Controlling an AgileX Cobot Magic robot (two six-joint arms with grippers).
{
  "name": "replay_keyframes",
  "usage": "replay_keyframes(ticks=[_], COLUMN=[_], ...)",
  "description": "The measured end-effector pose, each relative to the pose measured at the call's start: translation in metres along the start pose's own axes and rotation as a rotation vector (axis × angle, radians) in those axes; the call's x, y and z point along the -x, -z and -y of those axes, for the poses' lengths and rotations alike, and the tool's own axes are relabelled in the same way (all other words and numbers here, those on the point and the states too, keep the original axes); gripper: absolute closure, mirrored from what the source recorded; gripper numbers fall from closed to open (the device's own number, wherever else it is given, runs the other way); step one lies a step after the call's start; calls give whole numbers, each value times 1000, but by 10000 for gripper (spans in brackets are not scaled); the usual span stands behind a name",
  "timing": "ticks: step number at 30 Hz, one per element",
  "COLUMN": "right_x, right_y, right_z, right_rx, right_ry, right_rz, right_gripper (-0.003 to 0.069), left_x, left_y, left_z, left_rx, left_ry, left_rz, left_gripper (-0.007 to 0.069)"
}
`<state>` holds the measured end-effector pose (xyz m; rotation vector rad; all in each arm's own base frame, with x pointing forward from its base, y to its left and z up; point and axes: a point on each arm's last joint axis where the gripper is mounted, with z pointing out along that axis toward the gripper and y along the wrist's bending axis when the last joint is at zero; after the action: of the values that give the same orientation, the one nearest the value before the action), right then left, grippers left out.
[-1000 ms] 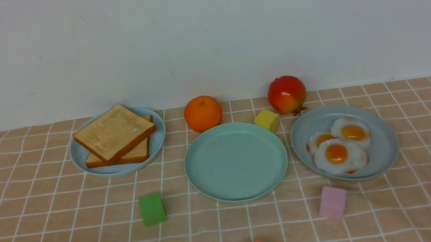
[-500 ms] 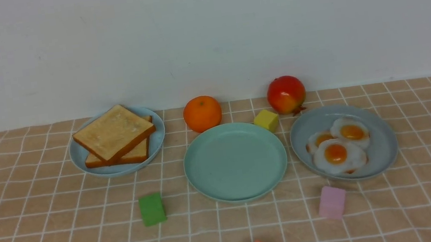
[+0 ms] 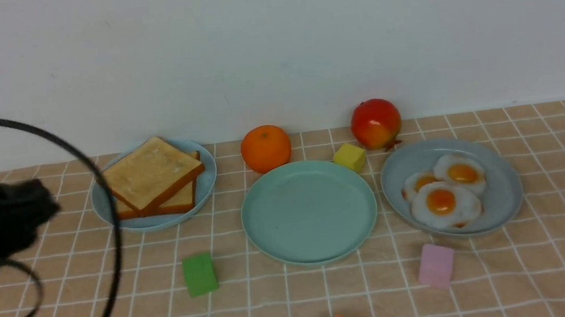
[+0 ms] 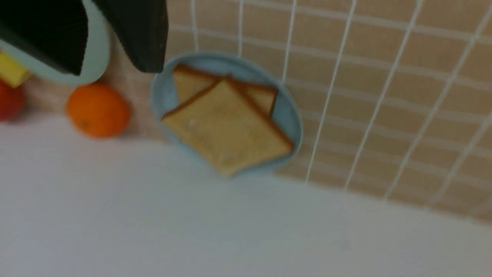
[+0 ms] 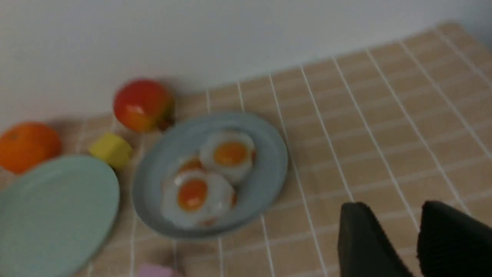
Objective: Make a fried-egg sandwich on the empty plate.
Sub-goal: Use the left arm to grab a slice of bread
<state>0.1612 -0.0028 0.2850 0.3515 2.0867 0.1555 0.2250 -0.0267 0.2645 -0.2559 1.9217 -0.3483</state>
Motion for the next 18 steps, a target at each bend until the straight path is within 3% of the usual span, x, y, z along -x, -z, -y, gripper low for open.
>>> replay_keyframes(ticks=[4,8,13,18], right_x=[-20,-28,-25,-20], right_y=[-21,-29,-36,-34], right_z=[3,1,-10,-20], right_rx=[-55,-47,59,155], right_ry=[-43,-26,-16,13], right_rz=[-243,-347,-399,-392], right_gripper=[418,418,418,418], left_x=[-1,12,47,73], left_y=[-42,-67,-117,-164], left_z=[-4,0,9,-10], left_rx=[136,221,286,325], left_ry=[124,130,20,103], left_rz=[-227,-356,-503,-585], left_gripper=[387,387,387,387])
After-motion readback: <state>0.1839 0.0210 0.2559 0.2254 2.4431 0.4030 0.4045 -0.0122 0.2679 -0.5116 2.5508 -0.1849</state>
